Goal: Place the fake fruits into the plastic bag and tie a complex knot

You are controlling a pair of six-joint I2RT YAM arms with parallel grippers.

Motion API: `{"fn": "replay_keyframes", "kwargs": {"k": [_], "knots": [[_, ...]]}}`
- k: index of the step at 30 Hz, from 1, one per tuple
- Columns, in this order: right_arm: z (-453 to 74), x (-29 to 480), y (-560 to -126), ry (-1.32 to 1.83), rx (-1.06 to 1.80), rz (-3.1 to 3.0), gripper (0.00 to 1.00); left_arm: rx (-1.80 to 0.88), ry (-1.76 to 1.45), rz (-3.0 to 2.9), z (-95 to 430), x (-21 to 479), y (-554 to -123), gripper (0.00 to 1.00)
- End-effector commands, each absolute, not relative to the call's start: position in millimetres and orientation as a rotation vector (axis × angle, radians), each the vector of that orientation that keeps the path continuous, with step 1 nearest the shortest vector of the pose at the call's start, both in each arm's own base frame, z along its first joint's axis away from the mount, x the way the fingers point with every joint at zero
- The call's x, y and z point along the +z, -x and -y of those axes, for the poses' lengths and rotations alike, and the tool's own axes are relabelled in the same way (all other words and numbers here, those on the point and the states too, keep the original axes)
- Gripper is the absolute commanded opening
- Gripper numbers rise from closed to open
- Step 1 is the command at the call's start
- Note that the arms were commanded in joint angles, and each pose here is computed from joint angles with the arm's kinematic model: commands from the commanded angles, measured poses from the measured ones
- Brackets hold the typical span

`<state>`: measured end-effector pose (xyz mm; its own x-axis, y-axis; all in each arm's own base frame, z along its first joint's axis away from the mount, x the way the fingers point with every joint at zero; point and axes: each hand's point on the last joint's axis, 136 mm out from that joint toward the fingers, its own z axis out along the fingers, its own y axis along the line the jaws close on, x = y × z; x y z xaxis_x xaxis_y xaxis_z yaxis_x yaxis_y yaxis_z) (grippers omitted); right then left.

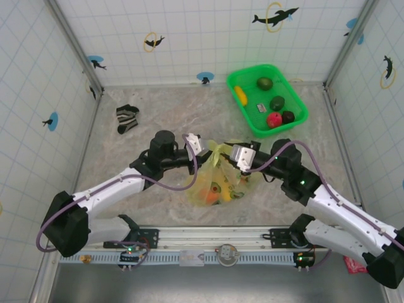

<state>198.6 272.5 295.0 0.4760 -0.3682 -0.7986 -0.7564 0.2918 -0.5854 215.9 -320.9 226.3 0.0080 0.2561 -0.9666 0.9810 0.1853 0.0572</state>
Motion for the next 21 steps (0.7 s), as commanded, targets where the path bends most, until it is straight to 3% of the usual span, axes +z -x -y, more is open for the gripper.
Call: {"fn": "replay_keyframes", "kwargs": {"k": [1, 10, 17, 21], "knots": [[-267.4, 300.4, -187.3, 1.268, 0.386, -1.097, 0.43, -0.92, -1.175, -1.458, 317.2, 236.8, -217.0, 0.0], [-271.1, 326.8, -163.5, 1.064, 0.556, -1.063, 0.52, -0.924, -1.134, -1.454, 311.8, 234.9, -214.5, 0.0], [-267.8, 335.0, -187.3, 0.602, 0.906, -1.415, 0.44, -0.888, -1.056, -1.494, 307.2, 232.2, -222.5, 0.0], [-262.0, 336.8, -186.7, 0.486, 0.994, -1.476, 0.46, -0.845, -1.05, -1.506, 305.8, 227.2, -223.5, 0.0]]}}
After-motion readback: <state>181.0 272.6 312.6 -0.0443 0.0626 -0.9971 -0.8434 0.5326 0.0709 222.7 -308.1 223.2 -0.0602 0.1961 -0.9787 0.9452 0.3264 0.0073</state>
